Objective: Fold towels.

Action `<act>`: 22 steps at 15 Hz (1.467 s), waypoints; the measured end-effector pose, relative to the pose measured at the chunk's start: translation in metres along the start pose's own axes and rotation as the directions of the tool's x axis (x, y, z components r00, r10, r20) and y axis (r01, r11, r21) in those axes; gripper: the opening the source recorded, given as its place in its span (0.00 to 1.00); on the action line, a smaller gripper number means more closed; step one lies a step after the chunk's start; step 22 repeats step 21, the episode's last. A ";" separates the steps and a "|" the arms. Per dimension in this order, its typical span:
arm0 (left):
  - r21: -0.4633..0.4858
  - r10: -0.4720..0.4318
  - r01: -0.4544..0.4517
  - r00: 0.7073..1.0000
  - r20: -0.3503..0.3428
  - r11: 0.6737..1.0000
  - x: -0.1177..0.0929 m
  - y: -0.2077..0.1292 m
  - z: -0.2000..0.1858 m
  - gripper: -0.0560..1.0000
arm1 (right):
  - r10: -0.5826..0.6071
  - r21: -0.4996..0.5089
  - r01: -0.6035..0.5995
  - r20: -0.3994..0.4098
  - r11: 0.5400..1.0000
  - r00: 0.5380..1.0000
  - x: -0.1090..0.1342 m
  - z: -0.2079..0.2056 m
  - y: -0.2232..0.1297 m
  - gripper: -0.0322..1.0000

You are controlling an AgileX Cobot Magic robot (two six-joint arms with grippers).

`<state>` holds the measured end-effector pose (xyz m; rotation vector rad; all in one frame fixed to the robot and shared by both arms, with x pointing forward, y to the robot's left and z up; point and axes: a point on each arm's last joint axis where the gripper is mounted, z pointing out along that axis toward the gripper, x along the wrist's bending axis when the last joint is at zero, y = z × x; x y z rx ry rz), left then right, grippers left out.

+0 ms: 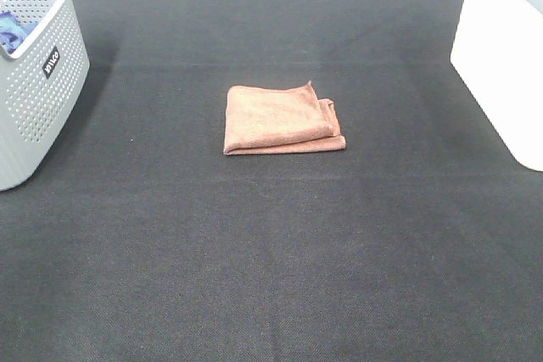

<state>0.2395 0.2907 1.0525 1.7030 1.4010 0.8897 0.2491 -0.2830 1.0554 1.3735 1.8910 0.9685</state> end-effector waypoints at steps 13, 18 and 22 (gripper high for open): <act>-0.038 0.003 -0.003 1.000 -0.008 0.999 -0.001 -0.003 -0.005 0.64 | -0.010 -0.126 0.014 0.031 0.992 0.999 0.005 -0.016 -0.010 0.92; -0.038 0.003 -0.003 1.000 -0.008 0.999 -0.001 -0.003 -0.005 0.64 | 0.006 -0.128 -0.001 0.035 0.992 0.999 0.006 -0.016 -0.010 0.92; -0.038 0.003 -0.003 1.000 -0.008 0.999 -0.001 -0.003 -0.005 0.64 | 0.009 -0.130 -0.005 0.027 0.991 1.000 0.007 -0.016 -0.010 0.92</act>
